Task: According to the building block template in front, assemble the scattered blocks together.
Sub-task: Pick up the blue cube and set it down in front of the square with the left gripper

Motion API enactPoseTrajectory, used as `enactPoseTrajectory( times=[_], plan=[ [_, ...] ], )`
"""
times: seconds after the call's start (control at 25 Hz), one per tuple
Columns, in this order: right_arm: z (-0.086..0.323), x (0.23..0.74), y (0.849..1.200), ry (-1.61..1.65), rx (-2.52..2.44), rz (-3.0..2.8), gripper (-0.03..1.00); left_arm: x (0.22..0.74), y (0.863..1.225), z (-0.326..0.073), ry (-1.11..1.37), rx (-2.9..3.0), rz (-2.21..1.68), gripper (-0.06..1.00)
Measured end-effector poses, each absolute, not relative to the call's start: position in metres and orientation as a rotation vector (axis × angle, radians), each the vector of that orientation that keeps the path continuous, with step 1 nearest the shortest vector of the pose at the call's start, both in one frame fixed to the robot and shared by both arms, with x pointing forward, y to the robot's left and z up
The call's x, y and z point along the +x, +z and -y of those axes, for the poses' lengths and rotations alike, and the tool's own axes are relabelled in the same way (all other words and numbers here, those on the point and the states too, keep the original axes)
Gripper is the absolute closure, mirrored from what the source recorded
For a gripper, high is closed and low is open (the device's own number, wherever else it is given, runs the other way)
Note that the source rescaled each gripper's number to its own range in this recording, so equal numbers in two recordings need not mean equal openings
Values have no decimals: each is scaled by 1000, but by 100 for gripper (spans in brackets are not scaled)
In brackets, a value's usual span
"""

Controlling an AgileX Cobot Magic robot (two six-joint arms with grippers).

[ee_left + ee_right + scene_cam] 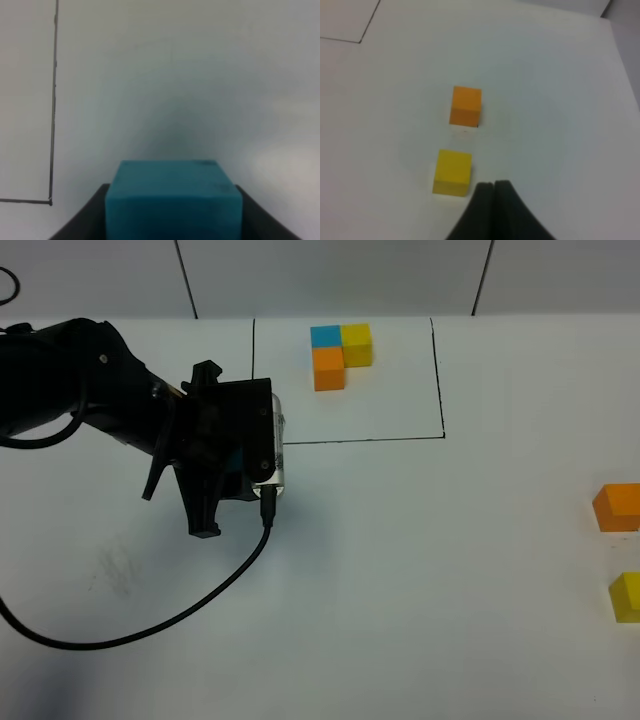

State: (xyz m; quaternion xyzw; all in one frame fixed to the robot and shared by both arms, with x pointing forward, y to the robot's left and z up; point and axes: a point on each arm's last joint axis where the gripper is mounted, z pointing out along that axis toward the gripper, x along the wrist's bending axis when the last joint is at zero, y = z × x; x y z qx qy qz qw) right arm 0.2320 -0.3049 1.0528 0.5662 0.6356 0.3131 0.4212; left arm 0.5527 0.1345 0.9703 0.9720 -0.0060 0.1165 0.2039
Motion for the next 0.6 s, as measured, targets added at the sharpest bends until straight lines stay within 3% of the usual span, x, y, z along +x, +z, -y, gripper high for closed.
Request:
enactPoseTrajectory(
  times=[0.6],
  plan=[
    [305, 232, 1053, 784, 1418, -1592, 97, 596, 925, -110, 216, 2746, 30, 43]
  ],
)
